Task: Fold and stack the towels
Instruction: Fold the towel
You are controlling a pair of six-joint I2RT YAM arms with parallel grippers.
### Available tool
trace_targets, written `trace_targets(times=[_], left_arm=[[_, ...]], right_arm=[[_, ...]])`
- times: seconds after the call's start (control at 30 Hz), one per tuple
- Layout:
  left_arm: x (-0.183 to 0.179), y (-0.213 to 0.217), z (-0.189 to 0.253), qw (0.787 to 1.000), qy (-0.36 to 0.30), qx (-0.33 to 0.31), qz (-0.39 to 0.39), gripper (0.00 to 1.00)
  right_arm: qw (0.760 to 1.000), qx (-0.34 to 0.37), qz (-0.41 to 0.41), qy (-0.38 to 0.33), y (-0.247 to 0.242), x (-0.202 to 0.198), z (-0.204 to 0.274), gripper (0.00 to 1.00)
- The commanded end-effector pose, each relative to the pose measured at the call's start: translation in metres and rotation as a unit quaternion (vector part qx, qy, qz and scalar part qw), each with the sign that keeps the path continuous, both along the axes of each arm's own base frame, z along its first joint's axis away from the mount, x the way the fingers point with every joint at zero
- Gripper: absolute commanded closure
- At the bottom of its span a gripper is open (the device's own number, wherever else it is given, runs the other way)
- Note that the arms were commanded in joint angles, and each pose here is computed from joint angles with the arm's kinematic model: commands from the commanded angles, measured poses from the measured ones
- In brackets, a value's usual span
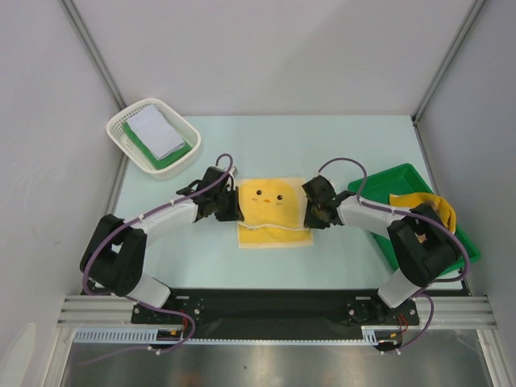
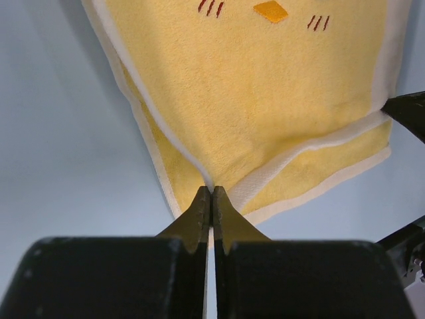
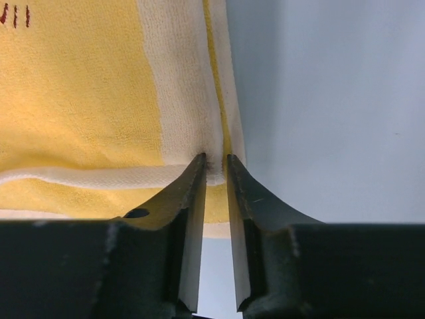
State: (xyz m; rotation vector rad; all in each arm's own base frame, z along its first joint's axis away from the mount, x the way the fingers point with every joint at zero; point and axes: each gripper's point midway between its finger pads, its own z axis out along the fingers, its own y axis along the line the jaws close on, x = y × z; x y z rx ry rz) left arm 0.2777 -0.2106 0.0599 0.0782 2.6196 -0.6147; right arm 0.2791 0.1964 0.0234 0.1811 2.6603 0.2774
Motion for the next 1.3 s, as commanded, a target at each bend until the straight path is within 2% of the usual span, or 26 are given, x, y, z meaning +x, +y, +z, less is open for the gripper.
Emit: trace_targets(times=[0.0, 0.13, 0.3, 0.4, 0.83, 0.9, 1.03, 1.07, 1.13, 1.27], left_arm=[[0.004, -0.004, 0.003, 1.0, -0.008, -0.013, 0.003, 1.0], [0.005, -0.003, 0.003, 1.0, -0.009, -0.012, 0.003, 1.0], [0.005, -0.003, 0.004, 1.0, -0.008, -0.011, 0.005, 1.0], [0.005, -0.003, 0.005, 1.0, -0.009, -0.011, 0.005, 1.0], [0.011, 0.005, 0.031, 0.999, -0.021, 0.007, 0.024, 1.0], [0.014, 0.003, 0.042, 0.999, -0.028, 0.002, 0.023, 1.0], [-0.001, -0.011, 0.049, 0.998, -0.031, -0.047, 0.016, 1.0], [-0.016, -0.011, 0.038, 0.999, -0.021, -0.047, 0.012, 1.0], [-0.019, -0.014, 0.03, 0.997, -0.029, -0.067, 0.021, 1.0], [-0.042, -0.012, -0.009, 0.997, 0.017, -0.069, 0.016, 1.0]], right_arm=[[1.0, 0.002, -0.006, -0.018, 0.002, 0.009, 0.001, 0.78], [1.0, -0.001, -0.004, -0.021, 0.001, 0.01, 0.004, 0.86], [1.0, -0.01, -0.004, -0.027, -0.001, 0.011, 0.009, 0.9], [0.999, -0.008, 0.0, -0.033, 0.001, 0.013, 0.015, 1.0], [0.998, 0.002, 0.011, -0.062, 0.001, 0.024, 0.063, 1.0], [0.998, 0.009, 0.017, -0.061, 0.003, 0.023, 0.072, 1.0], [0.998, 0.029, 0.033, -0.046, 0.003, 0.005, 0.081, 1.0], [0.998, 0.028, 0.036, -0.035, -0.001, -0.004, 0.071, 1.0], [0.998, 0.037, 0.039, -0.039, 0.0, -0.008, 0.065, 1.0], [0.998, 0.041, 0.04, -0.02, -0.004, -0.021, 0.038, 1.0]])
